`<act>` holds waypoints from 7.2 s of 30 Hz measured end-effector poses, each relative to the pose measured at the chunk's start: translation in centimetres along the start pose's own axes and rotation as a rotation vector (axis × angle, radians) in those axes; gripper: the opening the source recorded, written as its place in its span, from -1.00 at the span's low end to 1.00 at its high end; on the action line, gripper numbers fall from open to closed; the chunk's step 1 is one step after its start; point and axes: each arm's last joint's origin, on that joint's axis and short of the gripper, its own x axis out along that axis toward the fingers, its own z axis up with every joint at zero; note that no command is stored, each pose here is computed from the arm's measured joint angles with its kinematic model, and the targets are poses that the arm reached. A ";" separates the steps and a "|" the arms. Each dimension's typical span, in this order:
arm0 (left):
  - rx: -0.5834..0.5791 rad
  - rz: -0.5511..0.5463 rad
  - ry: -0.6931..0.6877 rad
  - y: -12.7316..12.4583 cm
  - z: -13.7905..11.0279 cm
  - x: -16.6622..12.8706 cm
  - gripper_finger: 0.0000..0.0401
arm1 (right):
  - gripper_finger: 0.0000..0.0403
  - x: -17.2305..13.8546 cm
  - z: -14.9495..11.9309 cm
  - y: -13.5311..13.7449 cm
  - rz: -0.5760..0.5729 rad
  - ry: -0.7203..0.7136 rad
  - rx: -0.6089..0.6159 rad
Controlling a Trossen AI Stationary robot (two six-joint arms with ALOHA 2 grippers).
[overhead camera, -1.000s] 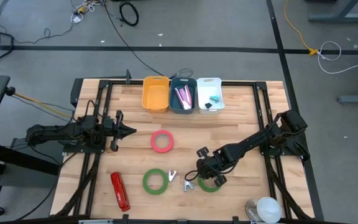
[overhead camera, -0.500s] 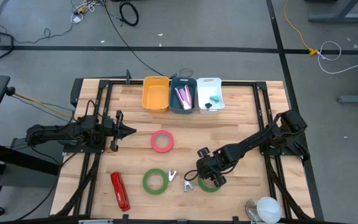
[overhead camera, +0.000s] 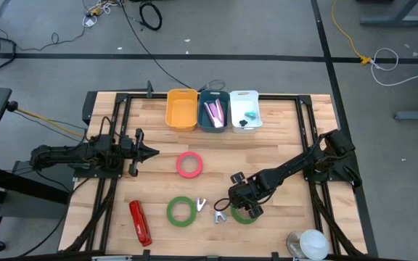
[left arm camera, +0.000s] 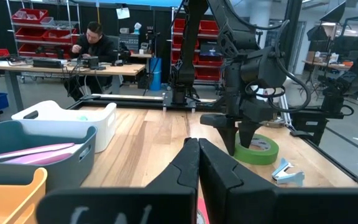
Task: Pick and place Stapler, Stapler remover, tape
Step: Put the right green tape into the yellow bin
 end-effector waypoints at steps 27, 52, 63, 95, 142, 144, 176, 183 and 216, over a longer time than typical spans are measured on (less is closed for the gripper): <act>0.000 0.000 0.000 0.0 0.0 0.0 -0.95 | -0.50 -0.3 0.2 -0.7 -0.004 -0.004 0.013; 0.000 0.001 0.000 0.0 0.0 0.0 -0.95 | -0.51 -9.6 5.2 -10.8 -0.124 -0.181 0.242; 0.000 0.000 0.000 0.0 0.0 0.0 -0.95 | -0.51 -13.8 5.8 -15.7 -0.321 -0.285 0.365; 0.000 0.000 0.000 0.0 0.0 0.0 -0.95 | -0.51 -18.9 5.2 -22.5 -0.811 -0.475 0.591; -0.351 -0.018 -0.293 -0.5 9.9 1.8 0.42 | -0.51 -22.2 7.2 -22.3 -0.483 -0.970 0.620; -0.320 -0.016 -0.288 -0.5 10.9 2.3 0.41 | -0.51 -22.3 7.3 -22.3 -0.471 -0.999 0.626; -0.247 -0.038 -0.151 -0.8 16.1 11.0 0.40 | -0.51 -22.9 7.7 -22.3 -0.442 -1.078 0.609; -0.249 -0.035 -0.139 -0.8 15.9 11.3 0.18 | -0.51 -22.9 7.7 -22.3 -0.442 -1.077 0.610; -0.236 0.017 -0.138 -0.5 15.8 11.3 -0.47 | 0.07 -23.5 7.5 -22.1 -0.420 -1.091 0.593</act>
